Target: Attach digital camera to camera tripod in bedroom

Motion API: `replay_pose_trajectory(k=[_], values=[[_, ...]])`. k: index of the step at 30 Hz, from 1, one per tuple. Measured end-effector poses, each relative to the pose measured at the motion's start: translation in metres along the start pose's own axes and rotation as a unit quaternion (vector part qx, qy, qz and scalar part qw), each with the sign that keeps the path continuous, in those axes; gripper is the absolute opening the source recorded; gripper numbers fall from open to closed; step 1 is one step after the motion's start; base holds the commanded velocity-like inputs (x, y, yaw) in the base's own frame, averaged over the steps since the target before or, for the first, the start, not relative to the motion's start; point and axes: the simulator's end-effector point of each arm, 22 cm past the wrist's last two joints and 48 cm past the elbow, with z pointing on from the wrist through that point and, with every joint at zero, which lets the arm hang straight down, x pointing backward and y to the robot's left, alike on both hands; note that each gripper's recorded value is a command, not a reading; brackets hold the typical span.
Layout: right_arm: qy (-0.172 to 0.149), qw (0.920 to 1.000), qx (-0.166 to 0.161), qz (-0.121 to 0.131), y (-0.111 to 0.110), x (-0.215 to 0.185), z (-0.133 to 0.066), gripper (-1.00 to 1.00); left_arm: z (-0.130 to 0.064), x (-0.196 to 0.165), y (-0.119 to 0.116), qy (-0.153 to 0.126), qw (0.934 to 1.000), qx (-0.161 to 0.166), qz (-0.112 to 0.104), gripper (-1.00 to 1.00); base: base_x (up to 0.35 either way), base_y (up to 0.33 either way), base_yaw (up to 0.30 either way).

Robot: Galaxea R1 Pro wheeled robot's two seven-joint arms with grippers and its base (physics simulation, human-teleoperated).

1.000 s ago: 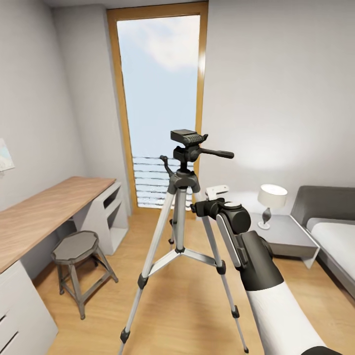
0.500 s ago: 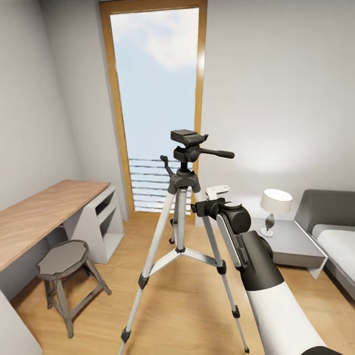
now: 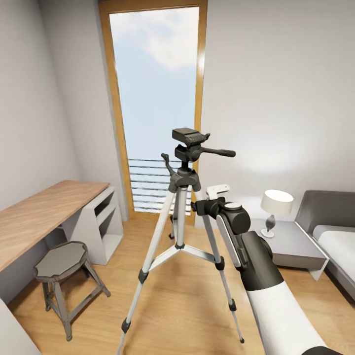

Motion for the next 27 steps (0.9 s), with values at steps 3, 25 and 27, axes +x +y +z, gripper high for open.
replay_pose_trajectory(k=[3,25,27], values=[[-0.006,1.0000,0.004,-0.002,-0.004,-0.002,0.001,-1.00,0.000,0.000,0.000,0.000,1.0000,0.000,0.000,1.00,0.000,0.000,0.000],[0.021,0.9995,0.021,-0.008,-0.026,0.053,0.041,-1.00,0.000,0.000,0.000,0.000,1.0000,0.000,0.000,1.00,0.000,0.000,0.000],[0.023,0.9995,0.022,-0.009,-0.027,0.054,0.042,-1.00,0.000,0.000,0.000,0.000,1.0000,0.000,0.000,1.00,0.000,0.000,0.000]])
